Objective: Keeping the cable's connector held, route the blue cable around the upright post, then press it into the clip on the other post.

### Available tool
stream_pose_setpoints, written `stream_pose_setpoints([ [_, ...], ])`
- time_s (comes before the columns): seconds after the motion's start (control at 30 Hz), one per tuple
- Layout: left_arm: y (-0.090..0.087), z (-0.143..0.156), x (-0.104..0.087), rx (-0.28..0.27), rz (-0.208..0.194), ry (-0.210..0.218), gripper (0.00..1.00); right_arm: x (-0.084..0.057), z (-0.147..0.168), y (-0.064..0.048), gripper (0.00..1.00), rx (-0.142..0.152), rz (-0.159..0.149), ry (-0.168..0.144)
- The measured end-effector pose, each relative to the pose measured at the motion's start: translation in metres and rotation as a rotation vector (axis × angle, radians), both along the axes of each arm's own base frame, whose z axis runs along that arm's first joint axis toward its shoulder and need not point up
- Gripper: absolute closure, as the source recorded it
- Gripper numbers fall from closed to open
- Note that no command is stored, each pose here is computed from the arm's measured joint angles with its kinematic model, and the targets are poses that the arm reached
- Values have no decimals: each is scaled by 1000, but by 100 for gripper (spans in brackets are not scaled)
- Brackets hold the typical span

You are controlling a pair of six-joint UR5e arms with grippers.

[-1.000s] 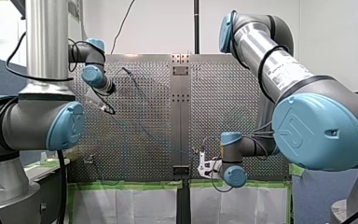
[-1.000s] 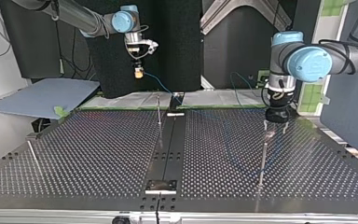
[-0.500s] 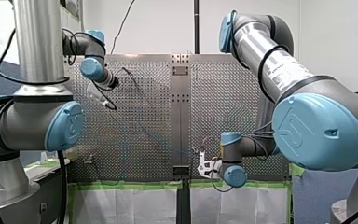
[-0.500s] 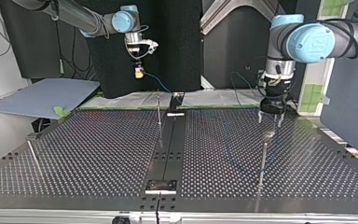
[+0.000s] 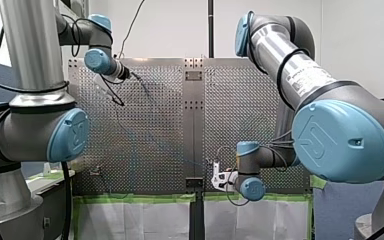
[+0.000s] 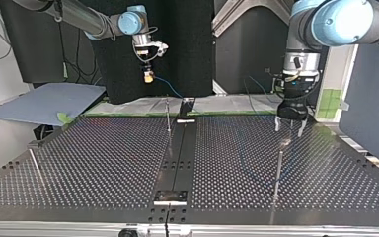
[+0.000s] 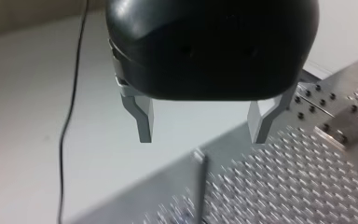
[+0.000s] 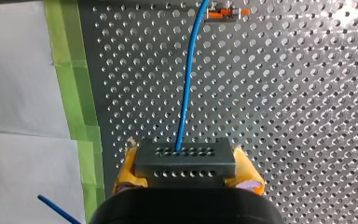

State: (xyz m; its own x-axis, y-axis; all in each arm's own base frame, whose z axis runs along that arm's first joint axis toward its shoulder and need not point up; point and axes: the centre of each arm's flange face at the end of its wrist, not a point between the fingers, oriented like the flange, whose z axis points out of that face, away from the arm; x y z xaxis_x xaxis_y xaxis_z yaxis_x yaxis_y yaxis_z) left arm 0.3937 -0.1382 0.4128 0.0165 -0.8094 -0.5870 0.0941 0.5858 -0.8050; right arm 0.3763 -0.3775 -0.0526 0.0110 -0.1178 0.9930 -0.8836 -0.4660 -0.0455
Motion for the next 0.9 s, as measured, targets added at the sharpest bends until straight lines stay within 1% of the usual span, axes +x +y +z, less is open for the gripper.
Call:
stream_pose_setpoints([
  [0.07,1,16,-2,19,3,-35,0,0,0,0,100,0,3,-1],
  [0.17,2,39,-7,48,8,-77,0,1,0,0,100,-1,5,-1],
  [0.3,1,59,-12,79,-2,-105,0,1,1,0,100,-2,5,0],
  [0.4,-1,67,-10,106,-10,-101,0,1,1,0,100,-2,7,-1],
  [0.57,-5,70,-2,144,-4,-70,0,1,1,0,100,-3,10,0],
  [0.73,-10,79,2,183,19,-48,0,1,1,0,100,-4,11,2],
  [0.9,-12,97,2,230,58,-40,0,2,1,-1,100,-5,11,2],
])
